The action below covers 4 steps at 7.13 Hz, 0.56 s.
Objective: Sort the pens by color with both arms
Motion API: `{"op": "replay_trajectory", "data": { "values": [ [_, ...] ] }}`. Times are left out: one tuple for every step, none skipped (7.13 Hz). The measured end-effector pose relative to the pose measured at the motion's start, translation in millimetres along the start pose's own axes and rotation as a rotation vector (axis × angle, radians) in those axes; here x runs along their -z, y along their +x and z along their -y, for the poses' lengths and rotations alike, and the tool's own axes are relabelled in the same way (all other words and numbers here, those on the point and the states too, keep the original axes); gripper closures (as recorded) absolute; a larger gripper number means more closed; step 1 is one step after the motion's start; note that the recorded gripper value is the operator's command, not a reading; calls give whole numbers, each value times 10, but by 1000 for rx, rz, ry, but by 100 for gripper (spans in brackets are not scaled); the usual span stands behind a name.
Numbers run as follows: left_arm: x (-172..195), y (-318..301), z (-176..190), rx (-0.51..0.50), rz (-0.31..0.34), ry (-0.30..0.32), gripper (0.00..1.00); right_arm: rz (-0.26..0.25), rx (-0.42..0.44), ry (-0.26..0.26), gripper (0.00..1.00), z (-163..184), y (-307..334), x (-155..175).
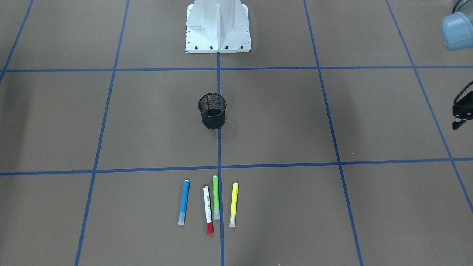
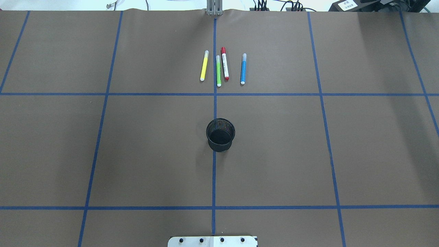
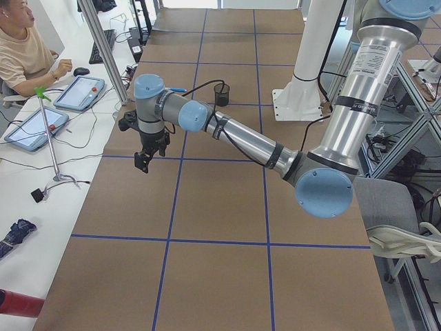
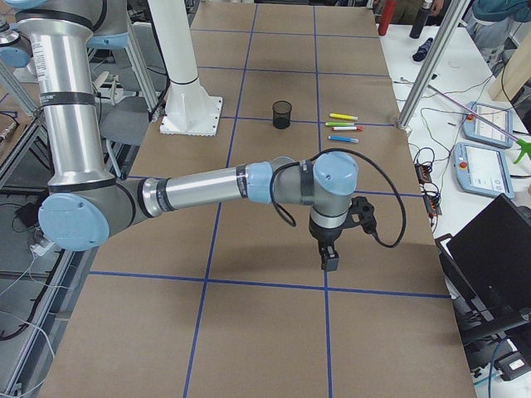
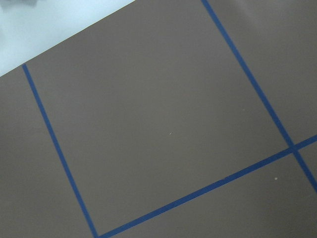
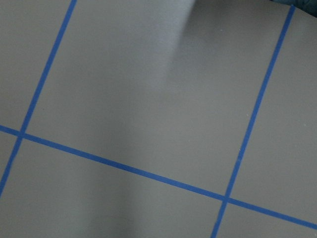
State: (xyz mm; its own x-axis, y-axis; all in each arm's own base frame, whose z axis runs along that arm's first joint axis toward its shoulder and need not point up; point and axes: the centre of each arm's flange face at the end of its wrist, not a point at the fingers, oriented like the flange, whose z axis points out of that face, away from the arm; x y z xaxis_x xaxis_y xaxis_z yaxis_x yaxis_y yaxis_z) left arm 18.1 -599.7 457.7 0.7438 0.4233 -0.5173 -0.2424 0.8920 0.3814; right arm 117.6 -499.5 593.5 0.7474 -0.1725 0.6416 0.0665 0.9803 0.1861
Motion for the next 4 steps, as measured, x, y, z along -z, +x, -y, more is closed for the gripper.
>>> {"op": "replay_trajectory", "data": {
  "values": [
    [-201, -301, -366, 33, 8, -40, 0, -2, -31, 11, 0, -136, 79, -43],
    [-373, -570, -728, 67, 20, -55, 0, -4, -67, 19, 0, -184, 101, -54],
    [-425, -711, -941, 80, 12, -33, 0, -4, -95, 24, 0, -175, 92, -46],
    [-440, -779, -1083, 98, -23, -18, 0, -4, -113, 25, 0, -134, 56, -49]
  ]
}}
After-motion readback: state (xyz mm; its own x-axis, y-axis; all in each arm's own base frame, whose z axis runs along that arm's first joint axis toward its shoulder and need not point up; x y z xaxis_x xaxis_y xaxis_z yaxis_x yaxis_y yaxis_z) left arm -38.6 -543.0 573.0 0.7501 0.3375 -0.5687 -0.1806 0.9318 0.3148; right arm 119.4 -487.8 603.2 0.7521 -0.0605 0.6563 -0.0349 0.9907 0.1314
